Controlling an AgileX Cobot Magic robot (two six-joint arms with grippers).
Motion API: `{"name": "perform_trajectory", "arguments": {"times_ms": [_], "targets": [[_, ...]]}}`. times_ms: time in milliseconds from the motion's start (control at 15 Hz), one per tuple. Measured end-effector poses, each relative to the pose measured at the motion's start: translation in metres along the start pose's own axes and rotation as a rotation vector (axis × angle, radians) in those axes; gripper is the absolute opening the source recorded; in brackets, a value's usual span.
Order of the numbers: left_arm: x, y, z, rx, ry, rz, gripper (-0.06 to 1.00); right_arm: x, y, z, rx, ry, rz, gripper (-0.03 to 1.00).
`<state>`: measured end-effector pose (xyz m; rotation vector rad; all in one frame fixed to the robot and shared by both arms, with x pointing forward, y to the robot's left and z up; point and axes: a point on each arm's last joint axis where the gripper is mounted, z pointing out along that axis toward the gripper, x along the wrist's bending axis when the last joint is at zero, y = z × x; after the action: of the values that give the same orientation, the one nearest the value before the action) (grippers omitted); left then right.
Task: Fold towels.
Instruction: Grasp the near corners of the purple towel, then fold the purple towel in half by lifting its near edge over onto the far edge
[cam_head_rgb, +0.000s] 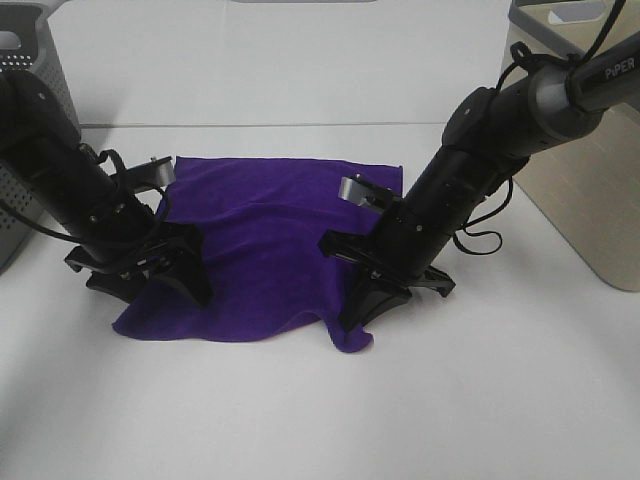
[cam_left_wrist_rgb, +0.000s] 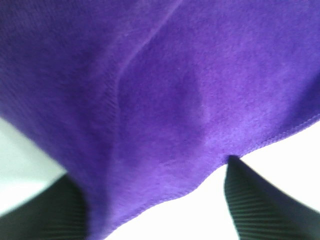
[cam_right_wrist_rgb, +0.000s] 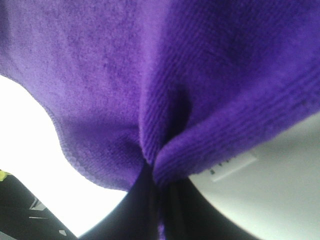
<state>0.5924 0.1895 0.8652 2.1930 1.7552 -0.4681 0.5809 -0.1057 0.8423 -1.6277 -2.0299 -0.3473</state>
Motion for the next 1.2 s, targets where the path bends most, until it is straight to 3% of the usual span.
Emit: {"name": "perform_trajectory", "arguments": {"times_ms": [133, 267, 333, 600, 800, 933, 1000, 1200], "targets": [[0.002, -0.001, 0.004, 0.014, -0.001, -0.008, 0.27, 0.0, 0.0, 0.0, 0.001, 0.0, 0.0, 0.03], [0.003, -0.002, 0.007, 0.023, 0.001, -0.007, 0.06, 0.0, 0.0, 0.0, 0.001, 0.0, 0.0, 0.03], [0.003, -0.002, 0.008, 0.027, 0.0, -0.008, 0.01, 0.0, 0.0, 0.0, 0.002, 0.001, 0.0, 0.03], [0.003, -0.003, 0.007, 0.032, 0.003, 0.001, 0.0, 0.001, 0.0, -0.001, 0.001, 0.001, -0.002, 0.03], [0.0, -0.01, -0.005, 0.07, 0.053, 0.085, 0.0, 0.005, -0.002, -0.013, -0.024, -0.055, -0.068, 0.03], [-0.009, -0.01, -0.025, 0.032, 0.061, 0.119, 0.0, 0.015, -0.004, -0.035, -0.08, -0.094, -0.134, 0.03], [-0.02, -0.01, -0.049, -0.04, 0.071, 0.154, 0.0, 0.032, -0.009, -0.065, -0.151, -0.105, -0.193, 0.03], [-0.028, 0.001, -0.07, -0.15, 0.095, 0.187, 0.0, 0.047, -0.002, -0.09, -0.241, -0.128, -0.259, 0.03]]}}
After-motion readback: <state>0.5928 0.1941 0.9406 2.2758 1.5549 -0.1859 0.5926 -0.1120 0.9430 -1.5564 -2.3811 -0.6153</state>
